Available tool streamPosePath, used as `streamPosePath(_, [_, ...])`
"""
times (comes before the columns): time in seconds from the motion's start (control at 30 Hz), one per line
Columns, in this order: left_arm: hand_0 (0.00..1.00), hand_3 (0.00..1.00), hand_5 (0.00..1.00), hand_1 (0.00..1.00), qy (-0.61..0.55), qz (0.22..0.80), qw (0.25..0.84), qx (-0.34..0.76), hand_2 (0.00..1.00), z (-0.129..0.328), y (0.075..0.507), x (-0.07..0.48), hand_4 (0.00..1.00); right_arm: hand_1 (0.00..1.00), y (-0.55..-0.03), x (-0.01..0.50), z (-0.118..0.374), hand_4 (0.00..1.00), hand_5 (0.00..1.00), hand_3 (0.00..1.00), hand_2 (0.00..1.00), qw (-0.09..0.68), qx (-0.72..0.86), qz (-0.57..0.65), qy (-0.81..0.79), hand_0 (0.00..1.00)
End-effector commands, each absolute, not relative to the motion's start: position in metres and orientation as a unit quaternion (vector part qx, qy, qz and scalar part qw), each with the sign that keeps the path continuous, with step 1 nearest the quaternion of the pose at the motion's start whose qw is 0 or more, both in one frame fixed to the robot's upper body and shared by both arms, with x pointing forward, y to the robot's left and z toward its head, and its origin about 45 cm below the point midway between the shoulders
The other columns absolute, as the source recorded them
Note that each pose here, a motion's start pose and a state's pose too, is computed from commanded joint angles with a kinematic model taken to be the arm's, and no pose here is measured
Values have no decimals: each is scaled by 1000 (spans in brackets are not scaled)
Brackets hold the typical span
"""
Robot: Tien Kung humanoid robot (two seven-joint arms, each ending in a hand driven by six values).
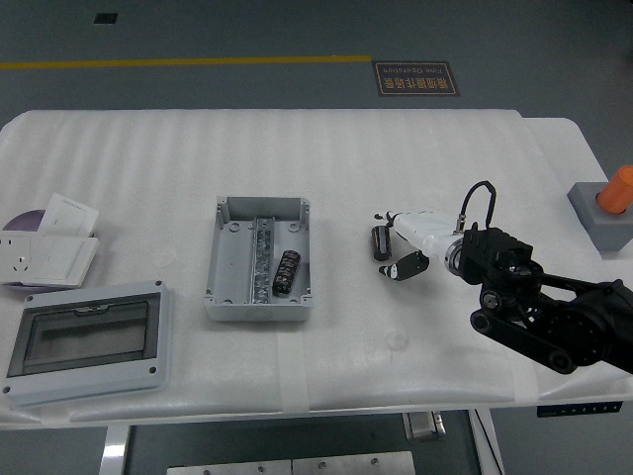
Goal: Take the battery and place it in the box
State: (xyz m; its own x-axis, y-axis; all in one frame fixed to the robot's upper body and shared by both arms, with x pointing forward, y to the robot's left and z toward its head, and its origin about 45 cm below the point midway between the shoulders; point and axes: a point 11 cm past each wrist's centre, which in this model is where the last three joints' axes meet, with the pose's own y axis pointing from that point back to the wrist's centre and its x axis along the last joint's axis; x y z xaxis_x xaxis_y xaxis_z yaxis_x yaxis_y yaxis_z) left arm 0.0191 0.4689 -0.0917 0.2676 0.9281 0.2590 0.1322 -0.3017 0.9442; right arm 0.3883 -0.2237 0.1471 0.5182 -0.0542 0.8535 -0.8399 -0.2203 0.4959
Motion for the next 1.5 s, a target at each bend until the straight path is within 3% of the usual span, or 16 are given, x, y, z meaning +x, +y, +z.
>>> streamPosePath(0.03, [567,550,398,651,398,456,437,666,532,-92,469,19,452,874,-224,389,147,733,289,990,886,533,688,369,-325,934])
streamPosePath(0.07, [561,550,397,651,398,456,437,665,532,-92,469,19,451,829,-224,389,147,665,277,895,802,532,688,370,-326,905])
streamPosePath(0.23, [561,550,397,651,396,458,438,665,532,-92,469,20,451,829,-226,390,146,665,277,895,802,529,686,376,-329,905])
streamPosePath(0.27, [563,550,398,648,396,458,438,665,532,-92,469,20,448,748,-226,390,146,595,252,690,674,528,686,376,-330,874])
streamPosePath(0.43, [563,550,398,648,393,459,440,664,532,-92,469,21,448,748,-226,391,147,595,252,690,674,523,686,380,-334,874])
streamPosePath(0.47, [555,550,399,650,393,460,441,663,532,-92,468,22,446,704,-226,391,147,479,199,681,616,522,686,380,-335,841])
streamPosePath(0.93, [552,551,403,644,390,461,443,663,533,-92,468,23,445,676,-224,389,149,536,244,672,592,506,691,384,-344,800])
streamPosePath(1.43, [551,551,405,642,392,460,437,666,533,-91,470,23,446,671,-149,364,208,514,227,675,590,341,748,424,-379,795])
streamPosePath(1.47, [550,551,405,642,392,460,437,666,532,-91,470,23,447,748,-143,360,209,540,251,747,751,330,752,427,-378,825])
streamPosePath(1.5, [550,551,405,642,392,460,437,666,532,-91,470,23,447,748,-137,358,210,540,251,747,751,319,756,430,-377,825])
